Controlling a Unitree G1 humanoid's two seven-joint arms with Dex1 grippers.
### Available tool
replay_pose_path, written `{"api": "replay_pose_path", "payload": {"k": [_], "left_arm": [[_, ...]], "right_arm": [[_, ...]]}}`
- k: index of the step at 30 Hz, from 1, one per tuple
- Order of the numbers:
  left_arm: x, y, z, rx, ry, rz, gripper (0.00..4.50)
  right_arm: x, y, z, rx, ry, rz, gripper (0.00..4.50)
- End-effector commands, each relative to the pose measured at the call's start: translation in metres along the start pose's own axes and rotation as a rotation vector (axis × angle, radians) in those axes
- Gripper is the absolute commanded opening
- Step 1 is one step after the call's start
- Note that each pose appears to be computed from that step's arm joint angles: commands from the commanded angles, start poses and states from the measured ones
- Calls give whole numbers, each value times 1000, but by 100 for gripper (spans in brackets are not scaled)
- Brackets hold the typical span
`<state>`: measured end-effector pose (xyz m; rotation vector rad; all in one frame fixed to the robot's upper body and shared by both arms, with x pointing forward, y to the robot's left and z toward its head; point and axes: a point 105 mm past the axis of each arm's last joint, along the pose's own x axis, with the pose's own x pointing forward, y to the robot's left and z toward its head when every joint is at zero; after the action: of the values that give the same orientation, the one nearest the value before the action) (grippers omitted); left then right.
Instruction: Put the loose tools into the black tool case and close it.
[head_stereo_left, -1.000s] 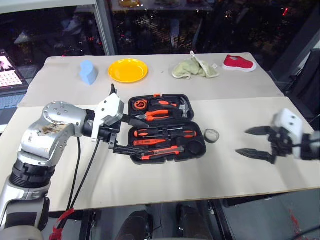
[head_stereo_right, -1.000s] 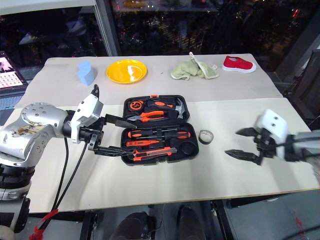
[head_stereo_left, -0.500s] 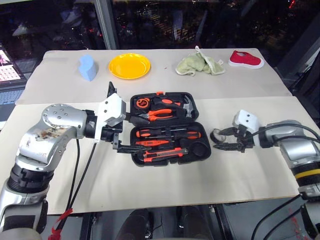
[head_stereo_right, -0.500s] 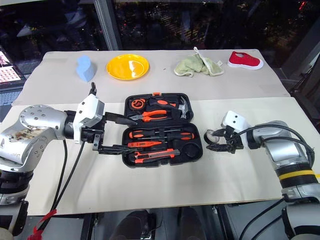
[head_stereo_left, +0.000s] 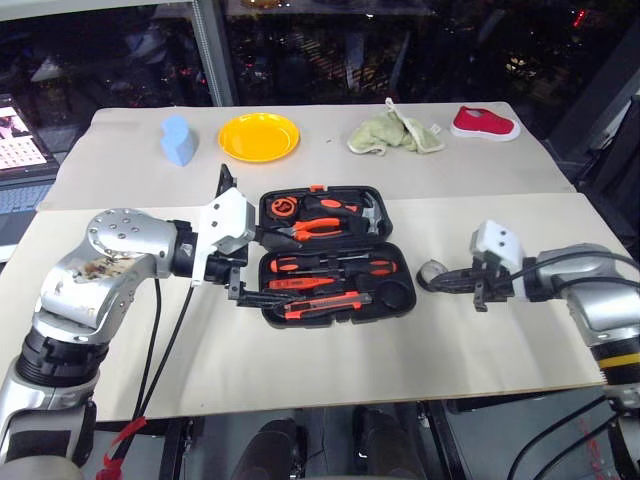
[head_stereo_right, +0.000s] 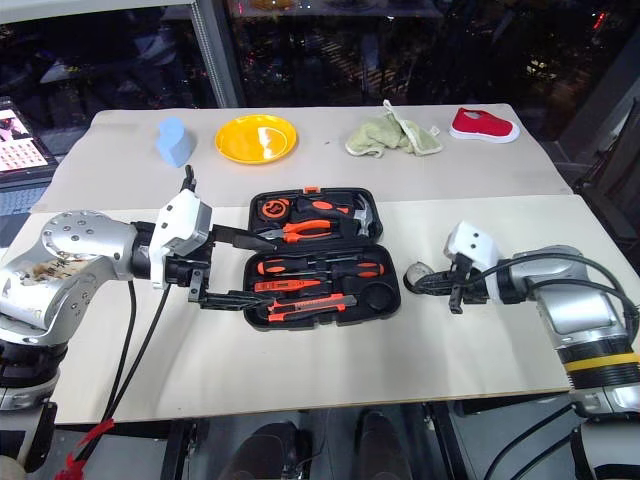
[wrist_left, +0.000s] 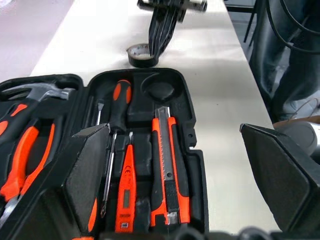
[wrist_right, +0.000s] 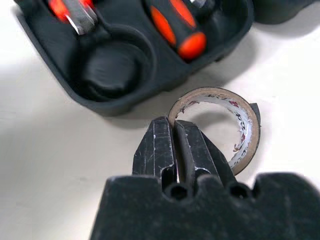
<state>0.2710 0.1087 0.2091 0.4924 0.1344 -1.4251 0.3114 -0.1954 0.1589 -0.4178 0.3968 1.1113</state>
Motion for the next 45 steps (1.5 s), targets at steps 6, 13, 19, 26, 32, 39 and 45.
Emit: {"api": "replay_pose_path", "payload": {"k": [6, 13, 19, 26, 32, 39, 45], "left_arm": [[3, 1, 5, 56, -7, -19, 450], [3, 3, 6, 56, -8, -17, 450], [2, 2, 5, 51, -7, -12, 450], [-13, 22, -19, -95, 19, 150, 450], [-57, 53, -80, -215, 192, 474, 376], [-54, 53, -111, -237, 269, 482, 101], [-27, 57, -114, -240, 250, 435, 3]], "right_arm": [[27, 47, 30, -69, -34, 133, 5], [43, 40, 1, -54, 81, 81, 5], [45, 43, 1, -56, 90, 81, 128], [8, 20, 36, 18, -86, -73, 337], [-15, -19, 12, 159, -113, -303, 227], [1, -47, -15, 173, -53, -398, 0], [30, -48, -9, 147, -42, -313, 0]]}}
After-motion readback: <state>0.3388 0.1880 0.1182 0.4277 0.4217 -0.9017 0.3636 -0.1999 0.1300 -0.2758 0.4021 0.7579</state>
